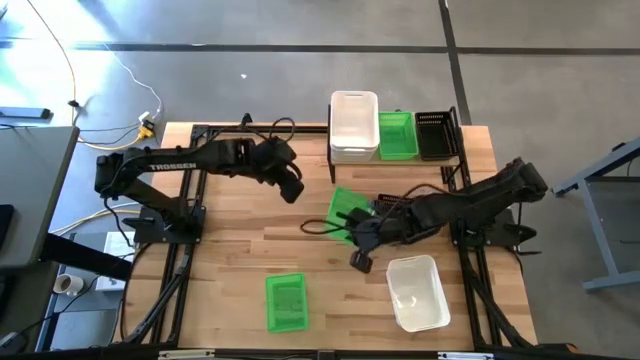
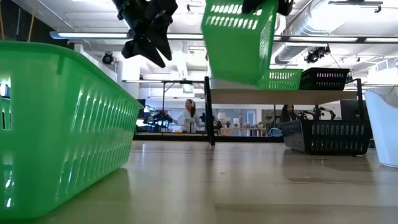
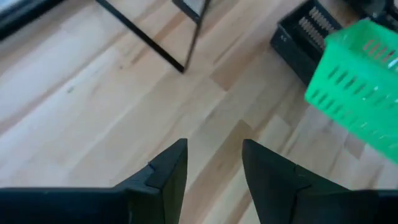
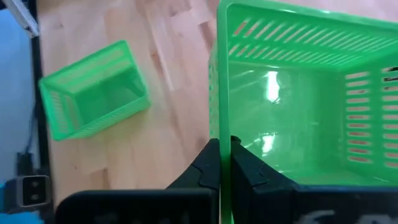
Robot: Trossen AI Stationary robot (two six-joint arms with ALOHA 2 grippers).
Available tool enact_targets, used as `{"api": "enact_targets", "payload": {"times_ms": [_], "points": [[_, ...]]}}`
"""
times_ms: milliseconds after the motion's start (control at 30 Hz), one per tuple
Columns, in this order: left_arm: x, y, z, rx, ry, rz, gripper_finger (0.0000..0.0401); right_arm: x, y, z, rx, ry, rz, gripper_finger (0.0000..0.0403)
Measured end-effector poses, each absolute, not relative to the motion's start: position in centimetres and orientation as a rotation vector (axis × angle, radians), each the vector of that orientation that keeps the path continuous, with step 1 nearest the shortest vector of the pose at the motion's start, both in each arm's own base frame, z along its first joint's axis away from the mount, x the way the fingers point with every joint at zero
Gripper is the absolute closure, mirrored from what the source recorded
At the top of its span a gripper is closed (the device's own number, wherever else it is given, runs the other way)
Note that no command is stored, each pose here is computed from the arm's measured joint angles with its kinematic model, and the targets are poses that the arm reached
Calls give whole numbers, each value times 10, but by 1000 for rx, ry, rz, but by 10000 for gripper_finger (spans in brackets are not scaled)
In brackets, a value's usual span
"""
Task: Stack baskets on shelf by color
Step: Stack the top green bin on top of the green bin
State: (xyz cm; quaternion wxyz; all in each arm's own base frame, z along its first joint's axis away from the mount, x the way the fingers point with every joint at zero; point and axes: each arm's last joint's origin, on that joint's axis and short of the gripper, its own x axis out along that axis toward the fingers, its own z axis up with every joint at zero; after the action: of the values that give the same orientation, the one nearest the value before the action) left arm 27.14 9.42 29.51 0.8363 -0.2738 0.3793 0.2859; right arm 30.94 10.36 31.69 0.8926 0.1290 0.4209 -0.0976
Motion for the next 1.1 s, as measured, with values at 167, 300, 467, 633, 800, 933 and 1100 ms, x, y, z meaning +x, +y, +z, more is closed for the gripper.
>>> {"api": "enact_targets", "payload": {"times_ms": [167, 300, 467, 633, 800, 933, 1100], "points": [[268, 104, 296, -570, 791, 625, 258, 278, 90, 342, 185, 848, -258, 403], [266, 110, 296, -573, 787, 643, 258, 251, 75, 360, 126, 809, -282, 403], [263, 117, 296, -584, 780, 665, 258, 217, 52, 386, 98, 717, -259, 403], [260, 123, 296, -595, 774, 688, 258, 180, 28, 408, 31, 631, -282, 403], [258, 128, 297, -602, 756, 705, 258, 154, 7, 421, -125, 583, -311, 403], [257, 132, 297, -606, 742, 716, 258, 143, -10, 422, -253, 635, -363, 403], [256, 134, 298, -604, 739, 729, 258, 136, -27, 414, -348, 782, -395, 403]]}}
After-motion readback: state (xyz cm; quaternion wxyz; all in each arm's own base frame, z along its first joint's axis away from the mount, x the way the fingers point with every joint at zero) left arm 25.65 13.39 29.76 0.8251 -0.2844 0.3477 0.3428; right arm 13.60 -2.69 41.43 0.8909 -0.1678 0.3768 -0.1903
